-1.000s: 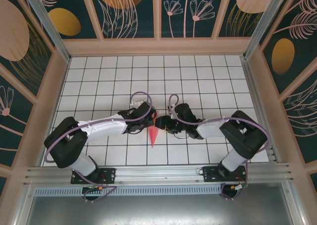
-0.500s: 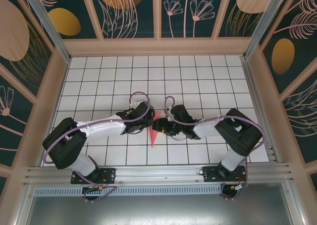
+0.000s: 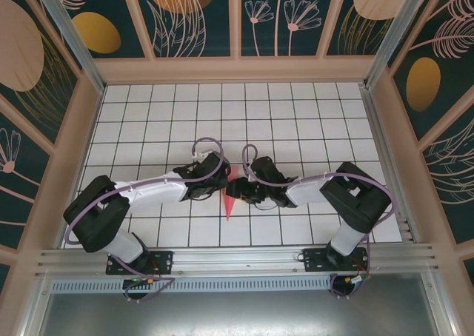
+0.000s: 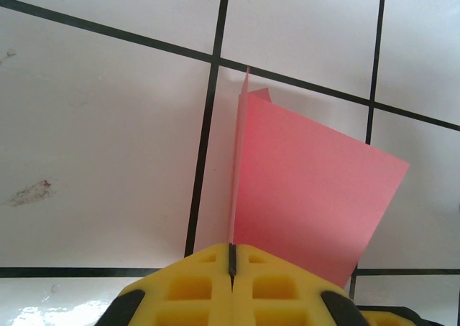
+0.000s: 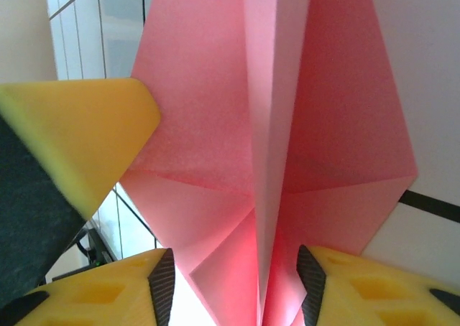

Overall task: Fold a paper plane with a square sheet of paper (pick it up from the middle)
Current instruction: Move a paper plane to the center of the table.

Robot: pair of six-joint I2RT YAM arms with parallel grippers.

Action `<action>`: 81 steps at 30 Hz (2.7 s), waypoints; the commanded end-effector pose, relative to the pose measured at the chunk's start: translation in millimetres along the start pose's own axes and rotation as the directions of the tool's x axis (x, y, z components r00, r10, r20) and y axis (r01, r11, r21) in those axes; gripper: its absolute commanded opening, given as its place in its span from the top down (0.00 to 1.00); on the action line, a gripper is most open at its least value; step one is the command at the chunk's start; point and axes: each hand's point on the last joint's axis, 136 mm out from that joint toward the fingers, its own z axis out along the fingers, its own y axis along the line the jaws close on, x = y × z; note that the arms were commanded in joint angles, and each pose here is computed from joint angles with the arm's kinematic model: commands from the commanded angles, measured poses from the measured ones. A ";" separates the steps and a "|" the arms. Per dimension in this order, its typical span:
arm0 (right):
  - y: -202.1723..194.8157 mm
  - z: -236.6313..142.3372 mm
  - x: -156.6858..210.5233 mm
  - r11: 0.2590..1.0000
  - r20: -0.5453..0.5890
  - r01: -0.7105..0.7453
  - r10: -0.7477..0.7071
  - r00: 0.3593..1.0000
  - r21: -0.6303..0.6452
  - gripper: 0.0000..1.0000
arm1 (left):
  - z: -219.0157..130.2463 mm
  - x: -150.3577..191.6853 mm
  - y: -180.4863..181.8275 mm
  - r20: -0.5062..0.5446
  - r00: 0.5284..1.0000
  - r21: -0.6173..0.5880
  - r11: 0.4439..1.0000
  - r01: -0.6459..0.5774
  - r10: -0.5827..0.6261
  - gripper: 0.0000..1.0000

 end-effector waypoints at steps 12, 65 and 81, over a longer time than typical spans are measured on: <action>-7.5 16.9 1.6 0.997 -0.021 0.011 -0.010 1.000 0.079 0.70 | -5.4 -3.3 -3.8 0.011 1.000 0.029 0.999 0.028 -0.028 0.95; -67.3 -3.6 -100.8 0.628 -0.103 0.185 -0.165 0.981 0.756 0.71 | -99.3 -55.0 36.3 0.356 0.920 0.131 0.984 0.122 -0.161 0.57; 33.0 -251.3 -199.5 0.655 0.563 -0.110 -0.538 0.627 0.748 0.11 | -155.2 -139.0 109.2 0.673 0.737 -0.259 0.951 0.170 0.051 0.16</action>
